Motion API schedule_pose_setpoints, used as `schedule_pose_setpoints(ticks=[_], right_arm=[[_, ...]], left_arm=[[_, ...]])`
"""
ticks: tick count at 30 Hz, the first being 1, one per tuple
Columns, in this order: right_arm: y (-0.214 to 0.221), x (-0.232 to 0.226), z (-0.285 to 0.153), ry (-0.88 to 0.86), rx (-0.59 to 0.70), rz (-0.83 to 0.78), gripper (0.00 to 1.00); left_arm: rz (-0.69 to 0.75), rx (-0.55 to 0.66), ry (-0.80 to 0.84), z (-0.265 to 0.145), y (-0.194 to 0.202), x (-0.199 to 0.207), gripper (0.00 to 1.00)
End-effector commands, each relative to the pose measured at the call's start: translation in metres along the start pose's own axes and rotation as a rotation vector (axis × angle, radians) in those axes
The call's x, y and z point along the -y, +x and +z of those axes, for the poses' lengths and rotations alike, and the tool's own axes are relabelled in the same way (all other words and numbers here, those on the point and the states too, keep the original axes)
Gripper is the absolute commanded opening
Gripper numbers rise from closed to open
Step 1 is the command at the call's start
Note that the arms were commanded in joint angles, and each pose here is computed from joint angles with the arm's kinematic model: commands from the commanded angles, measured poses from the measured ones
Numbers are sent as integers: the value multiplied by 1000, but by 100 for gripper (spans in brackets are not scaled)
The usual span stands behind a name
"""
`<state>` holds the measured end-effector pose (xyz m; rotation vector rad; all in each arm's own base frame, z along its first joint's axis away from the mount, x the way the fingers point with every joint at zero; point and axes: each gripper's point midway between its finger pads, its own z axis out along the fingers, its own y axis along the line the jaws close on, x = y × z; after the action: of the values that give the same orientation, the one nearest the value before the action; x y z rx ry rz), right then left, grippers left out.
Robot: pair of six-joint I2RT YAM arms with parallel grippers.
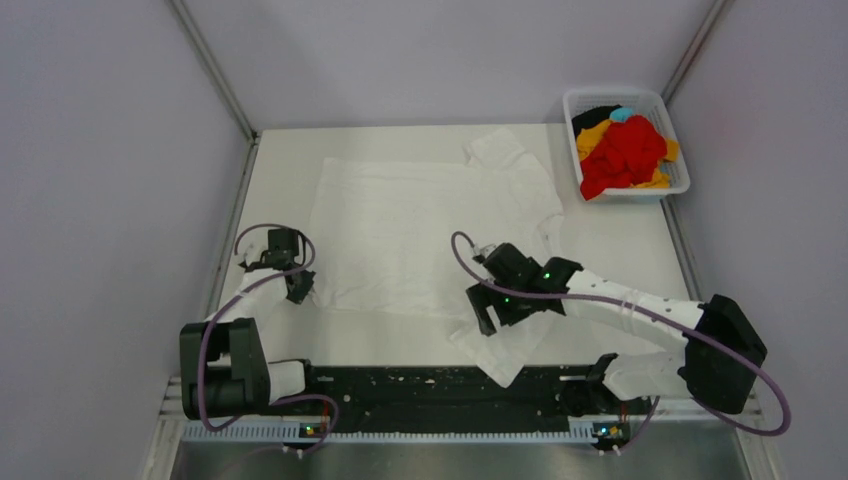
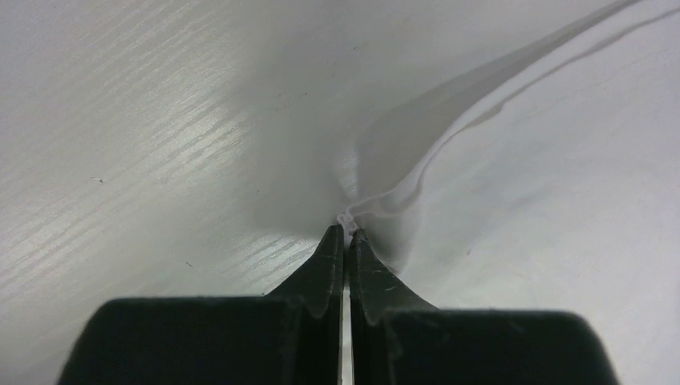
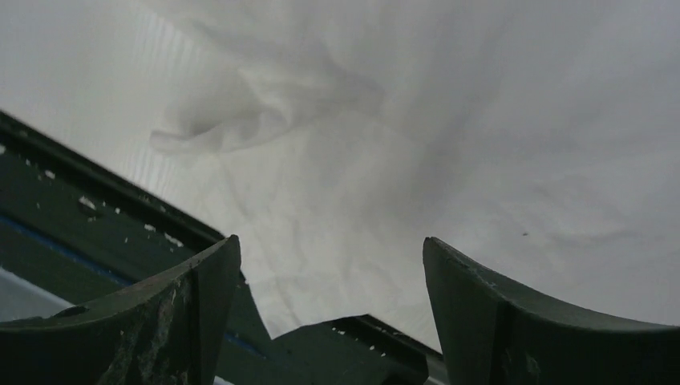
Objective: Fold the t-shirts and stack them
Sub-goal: Grab the side of the flattened tshirt closest away from the robot with both arms
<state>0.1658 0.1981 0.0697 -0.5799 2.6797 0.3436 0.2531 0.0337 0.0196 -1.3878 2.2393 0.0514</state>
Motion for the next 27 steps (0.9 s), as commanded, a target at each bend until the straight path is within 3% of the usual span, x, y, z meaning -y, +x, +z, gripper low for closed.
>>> schedule_pose_setpoints(ticks=[1,6,10,21,24,27], right_arm=[[50,-28,0,-57,-166,-182,80],[89,-44,11,-78,-292,-290,70],[97,-41,14,-59,-315,-292,63],[107,-42,30,83,-290,-260,59],[103,-34,32,153,-262,-210,48],[100,-25,27,202,-243,-182,23]], left_arm=[[53,-53,-83,-2,15,-24,0],[63,-57,-87,-3,13,-22,0],[71,-56,-95,-4,11,-22,0],[84,-63,-98,-6,10,-20,0],[85,-58,-93,-7,8,-19,0],[82,-50,-91,-10,7,-20,0]])
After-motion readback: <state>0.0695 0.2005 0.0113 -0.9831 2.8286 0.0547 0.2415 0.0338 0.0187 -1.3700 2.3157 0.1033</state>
